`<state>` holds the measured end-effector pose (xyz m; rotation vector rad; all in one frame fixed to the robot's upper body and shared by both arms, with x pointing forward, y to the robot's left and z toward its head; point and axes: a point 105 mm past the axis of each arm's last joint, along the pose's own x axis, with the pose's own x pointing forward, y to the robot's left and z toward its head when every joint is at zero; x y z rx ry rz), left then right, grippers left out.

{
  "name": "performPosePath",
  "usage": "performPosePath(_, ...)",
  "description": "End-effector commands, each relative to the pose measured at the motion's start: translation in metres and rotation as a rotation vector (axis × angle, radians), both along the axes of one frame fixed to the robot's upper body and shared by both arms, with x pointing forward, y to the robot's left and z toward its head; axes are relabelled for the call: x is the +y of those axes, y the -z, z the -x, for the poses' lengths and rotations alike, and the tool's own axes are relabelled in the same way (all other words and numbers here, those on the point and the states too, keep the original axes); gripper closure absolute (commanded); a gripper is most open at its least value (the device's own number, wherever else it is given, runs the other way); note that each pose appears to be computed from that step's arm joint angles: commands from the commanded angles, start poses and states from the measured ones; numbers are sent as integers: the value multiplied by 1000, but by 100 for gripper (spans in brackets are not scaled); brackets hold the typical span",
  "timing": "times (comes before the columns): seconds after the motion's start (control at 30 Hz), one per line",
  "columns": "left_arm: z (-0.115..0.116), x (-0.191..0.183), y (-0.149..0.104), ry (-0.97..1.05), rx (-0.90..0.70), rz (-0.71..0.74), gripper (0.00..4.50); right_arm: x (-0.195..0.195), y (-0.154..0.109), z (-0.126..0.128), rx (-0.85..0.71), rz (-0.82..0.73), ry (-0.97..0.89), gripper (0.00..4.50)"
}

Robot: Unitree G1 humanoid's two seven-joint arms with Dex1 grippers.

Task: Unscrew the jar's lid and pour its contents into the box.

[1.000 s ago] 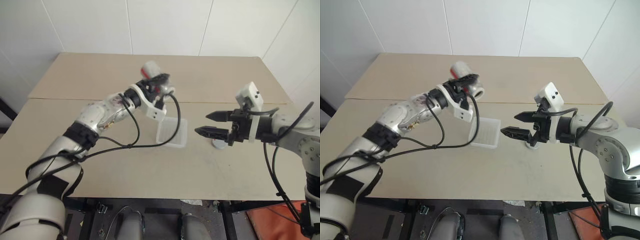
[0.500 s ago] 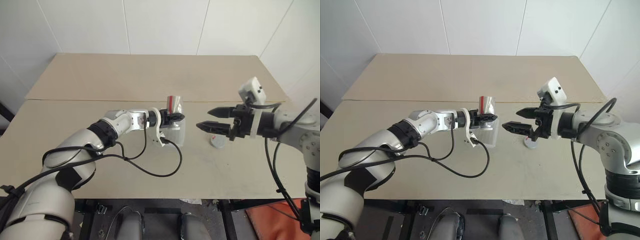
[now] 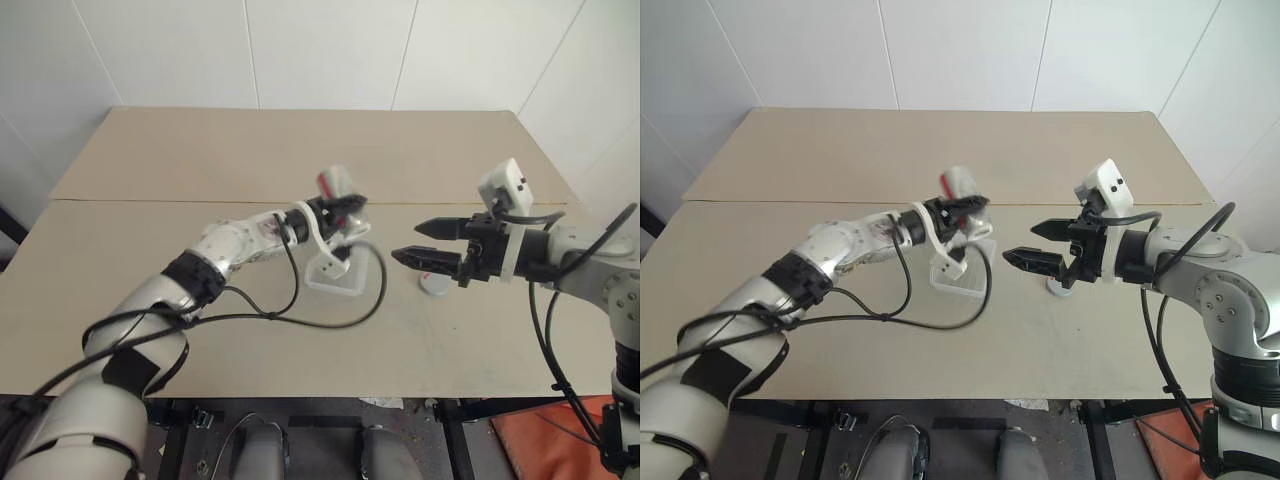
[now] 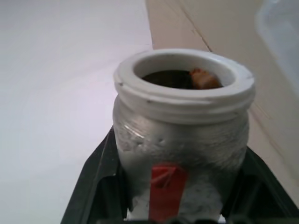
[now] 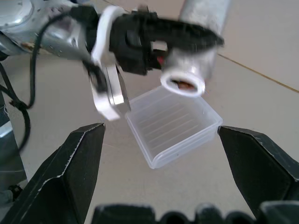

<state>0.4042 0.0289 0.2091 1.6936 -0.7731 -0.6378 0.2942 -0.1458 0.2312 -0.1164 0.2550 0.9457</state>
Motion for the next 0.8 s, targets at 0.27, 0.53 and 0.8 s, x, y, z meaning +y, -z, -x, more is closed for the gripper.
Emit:
performPosePath(0.27,-23,78,-27,-240,1017,1387,254,0,-8,7,-74,-9,0,3)
performPosePath(0.53,-17,96,1,-361,1075,1563,254,2,-10,8,-76,-19,-10,3)
performPosePath(0.8,-17,115,15,-390,1078,1629,254,3,-7,7,-78,-21,1,3)
